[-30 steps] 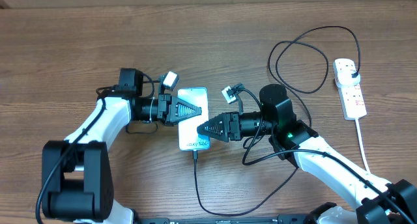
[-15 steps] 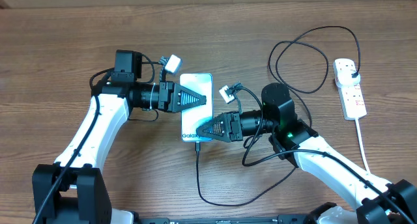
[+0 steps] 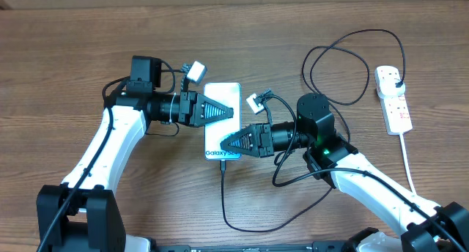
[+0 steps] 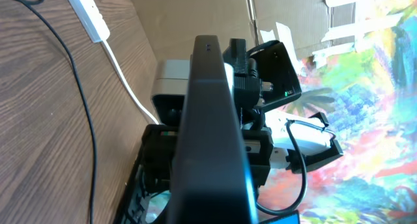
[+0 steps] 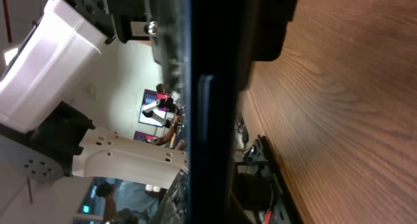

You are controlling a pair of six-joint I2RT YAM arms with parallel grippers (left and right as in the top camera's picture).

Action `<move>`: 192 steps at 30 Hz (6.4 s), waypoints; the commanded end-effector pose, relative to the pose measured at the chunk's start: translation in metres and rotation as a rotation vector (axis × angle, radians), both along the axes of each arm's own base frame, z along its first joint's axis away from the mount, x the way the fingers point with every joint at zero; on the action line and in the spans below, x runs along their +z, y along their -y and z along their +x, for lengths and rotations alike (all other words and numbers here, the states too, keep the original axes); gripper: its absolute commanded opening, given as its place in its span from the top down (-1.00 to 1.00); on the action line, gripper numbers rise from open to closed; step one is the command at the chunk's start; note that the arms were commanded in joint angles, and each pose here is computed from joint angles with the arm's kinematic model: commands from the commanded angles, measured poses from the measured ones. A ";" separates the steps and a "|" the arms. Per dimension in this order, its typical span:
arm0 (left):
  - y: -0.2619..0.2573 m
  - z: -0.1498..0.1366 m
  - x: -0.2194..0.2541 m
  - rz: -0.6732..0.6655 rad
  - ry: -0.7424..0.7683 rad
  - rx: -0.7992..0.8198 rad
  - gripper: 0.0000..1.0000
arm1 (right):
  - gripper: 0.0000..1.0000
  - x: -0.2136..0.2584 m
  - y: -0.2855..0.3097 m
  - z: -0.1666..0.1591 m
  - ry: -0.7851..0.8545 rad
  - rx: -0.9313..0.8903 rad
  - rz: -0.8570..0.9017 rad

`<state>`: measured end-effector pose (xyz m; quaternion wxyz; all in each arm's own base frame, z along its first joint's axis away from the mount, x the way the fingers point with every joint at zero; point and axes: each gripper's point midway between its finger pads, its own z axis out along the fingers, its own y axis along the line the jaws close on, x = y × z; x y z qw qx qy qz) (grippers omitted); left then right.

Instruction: Plug charger to phone and switch on socket

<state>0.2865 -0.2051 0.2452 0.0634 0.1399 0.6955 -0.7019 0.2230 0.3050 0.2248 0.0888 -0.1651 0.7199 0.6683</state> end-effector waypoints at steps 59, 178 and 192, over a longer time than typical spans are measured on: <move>-0.127 0.080 -0.136 1.134 0.089 0.576 -0.99 | 0.93 -0.174 0.051 0.040 -0.162 -0.389 -0.675; -0.127 0.080 -0.136 1.134 0.089 0.576 -0.99 | 0.56 -0.195 0.031 0.032 -0.080 -0.344 -0.720; -0.127 0.080 -0.136 1.134 0.088 0.576 -0.99 | 0.49 -0.204 0.053 0.059 -0.016 -0.514 -0.829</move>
